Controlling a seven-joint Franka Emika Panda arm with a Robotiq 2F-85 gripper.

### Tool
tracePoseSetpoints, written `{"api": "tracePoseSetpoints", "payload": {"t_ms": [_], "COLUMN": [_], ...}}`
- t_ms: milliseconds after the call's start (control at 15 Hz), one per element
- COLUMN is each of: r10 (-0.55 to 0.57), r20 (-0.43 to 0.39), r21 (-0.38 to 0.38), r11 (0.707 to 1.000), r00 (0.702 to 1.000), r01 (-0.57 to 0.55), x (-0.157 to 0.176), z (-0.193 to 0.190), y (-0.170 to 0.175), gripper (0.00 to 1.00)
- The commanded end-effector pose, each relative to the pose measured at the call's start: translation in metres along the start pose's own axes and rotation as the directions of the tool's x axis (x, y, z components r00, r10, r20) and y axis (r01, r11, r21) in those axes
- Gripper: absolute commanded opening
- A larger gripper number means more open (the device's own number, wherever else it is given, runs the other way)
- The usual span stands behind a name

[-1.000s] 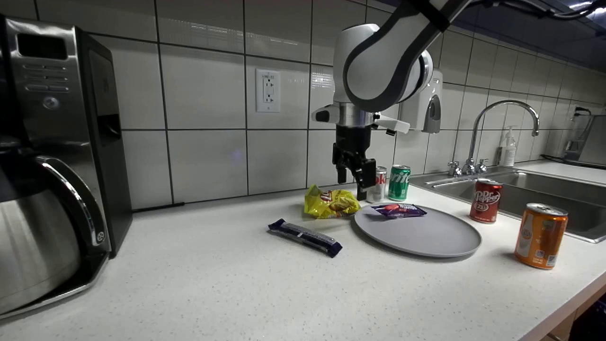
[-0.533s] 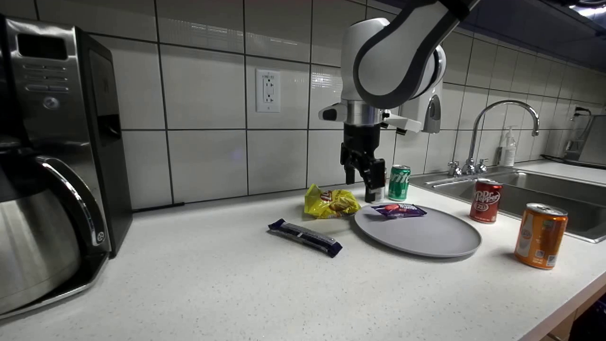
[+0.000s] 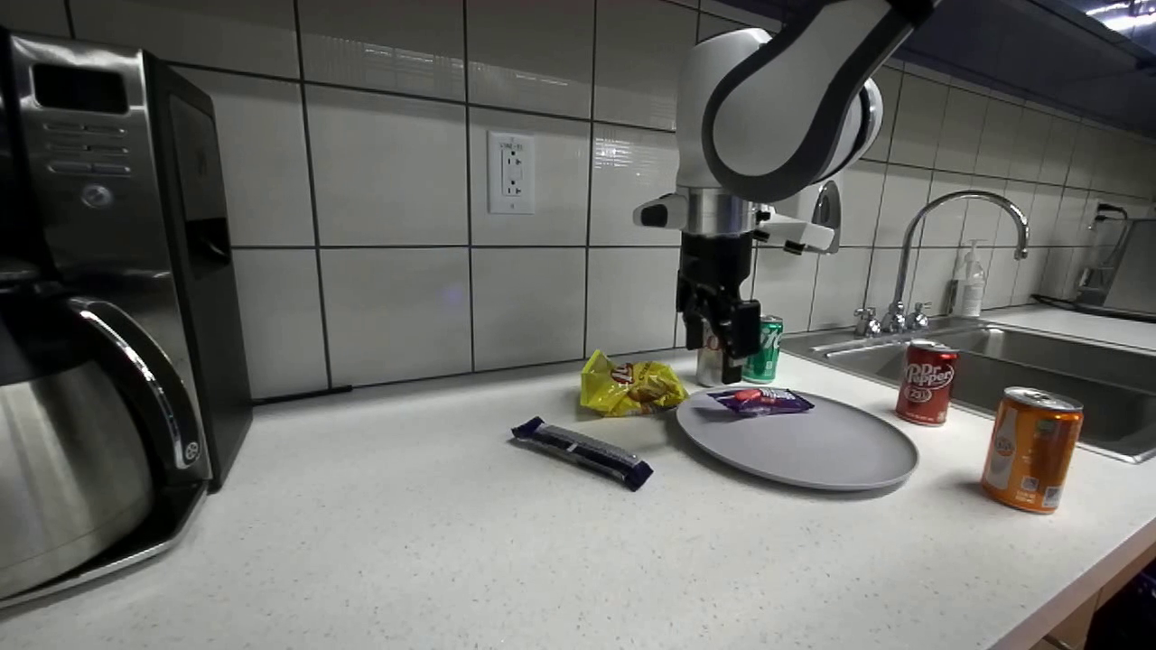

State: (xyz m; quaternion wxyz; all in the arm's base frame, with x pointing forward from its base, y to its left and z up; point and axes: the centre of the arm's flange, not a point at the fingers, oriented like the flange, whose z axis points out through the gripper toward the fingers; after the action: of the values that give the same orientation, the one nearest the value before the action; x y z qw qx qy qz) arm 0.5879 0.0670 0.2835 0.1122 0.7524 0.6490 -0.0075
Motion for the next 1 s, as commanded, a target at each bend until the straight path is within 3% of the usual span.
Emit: {"api": "tracePoseSetpoints", "payload": {"t_ms": [0,933], "r10": [0.028,0.067], "r20": [0.001,0.004], "r21": [-0.017,0.015], "r11": [0.999,0.998], "r00": [1.0,0.998], "r01": [-0.028,-0.067], "x": [-0.019,-0.065], "z": [-0.006,0.014], "y": [-0.008,0.013], "gripper": [1.0,1.0]}}
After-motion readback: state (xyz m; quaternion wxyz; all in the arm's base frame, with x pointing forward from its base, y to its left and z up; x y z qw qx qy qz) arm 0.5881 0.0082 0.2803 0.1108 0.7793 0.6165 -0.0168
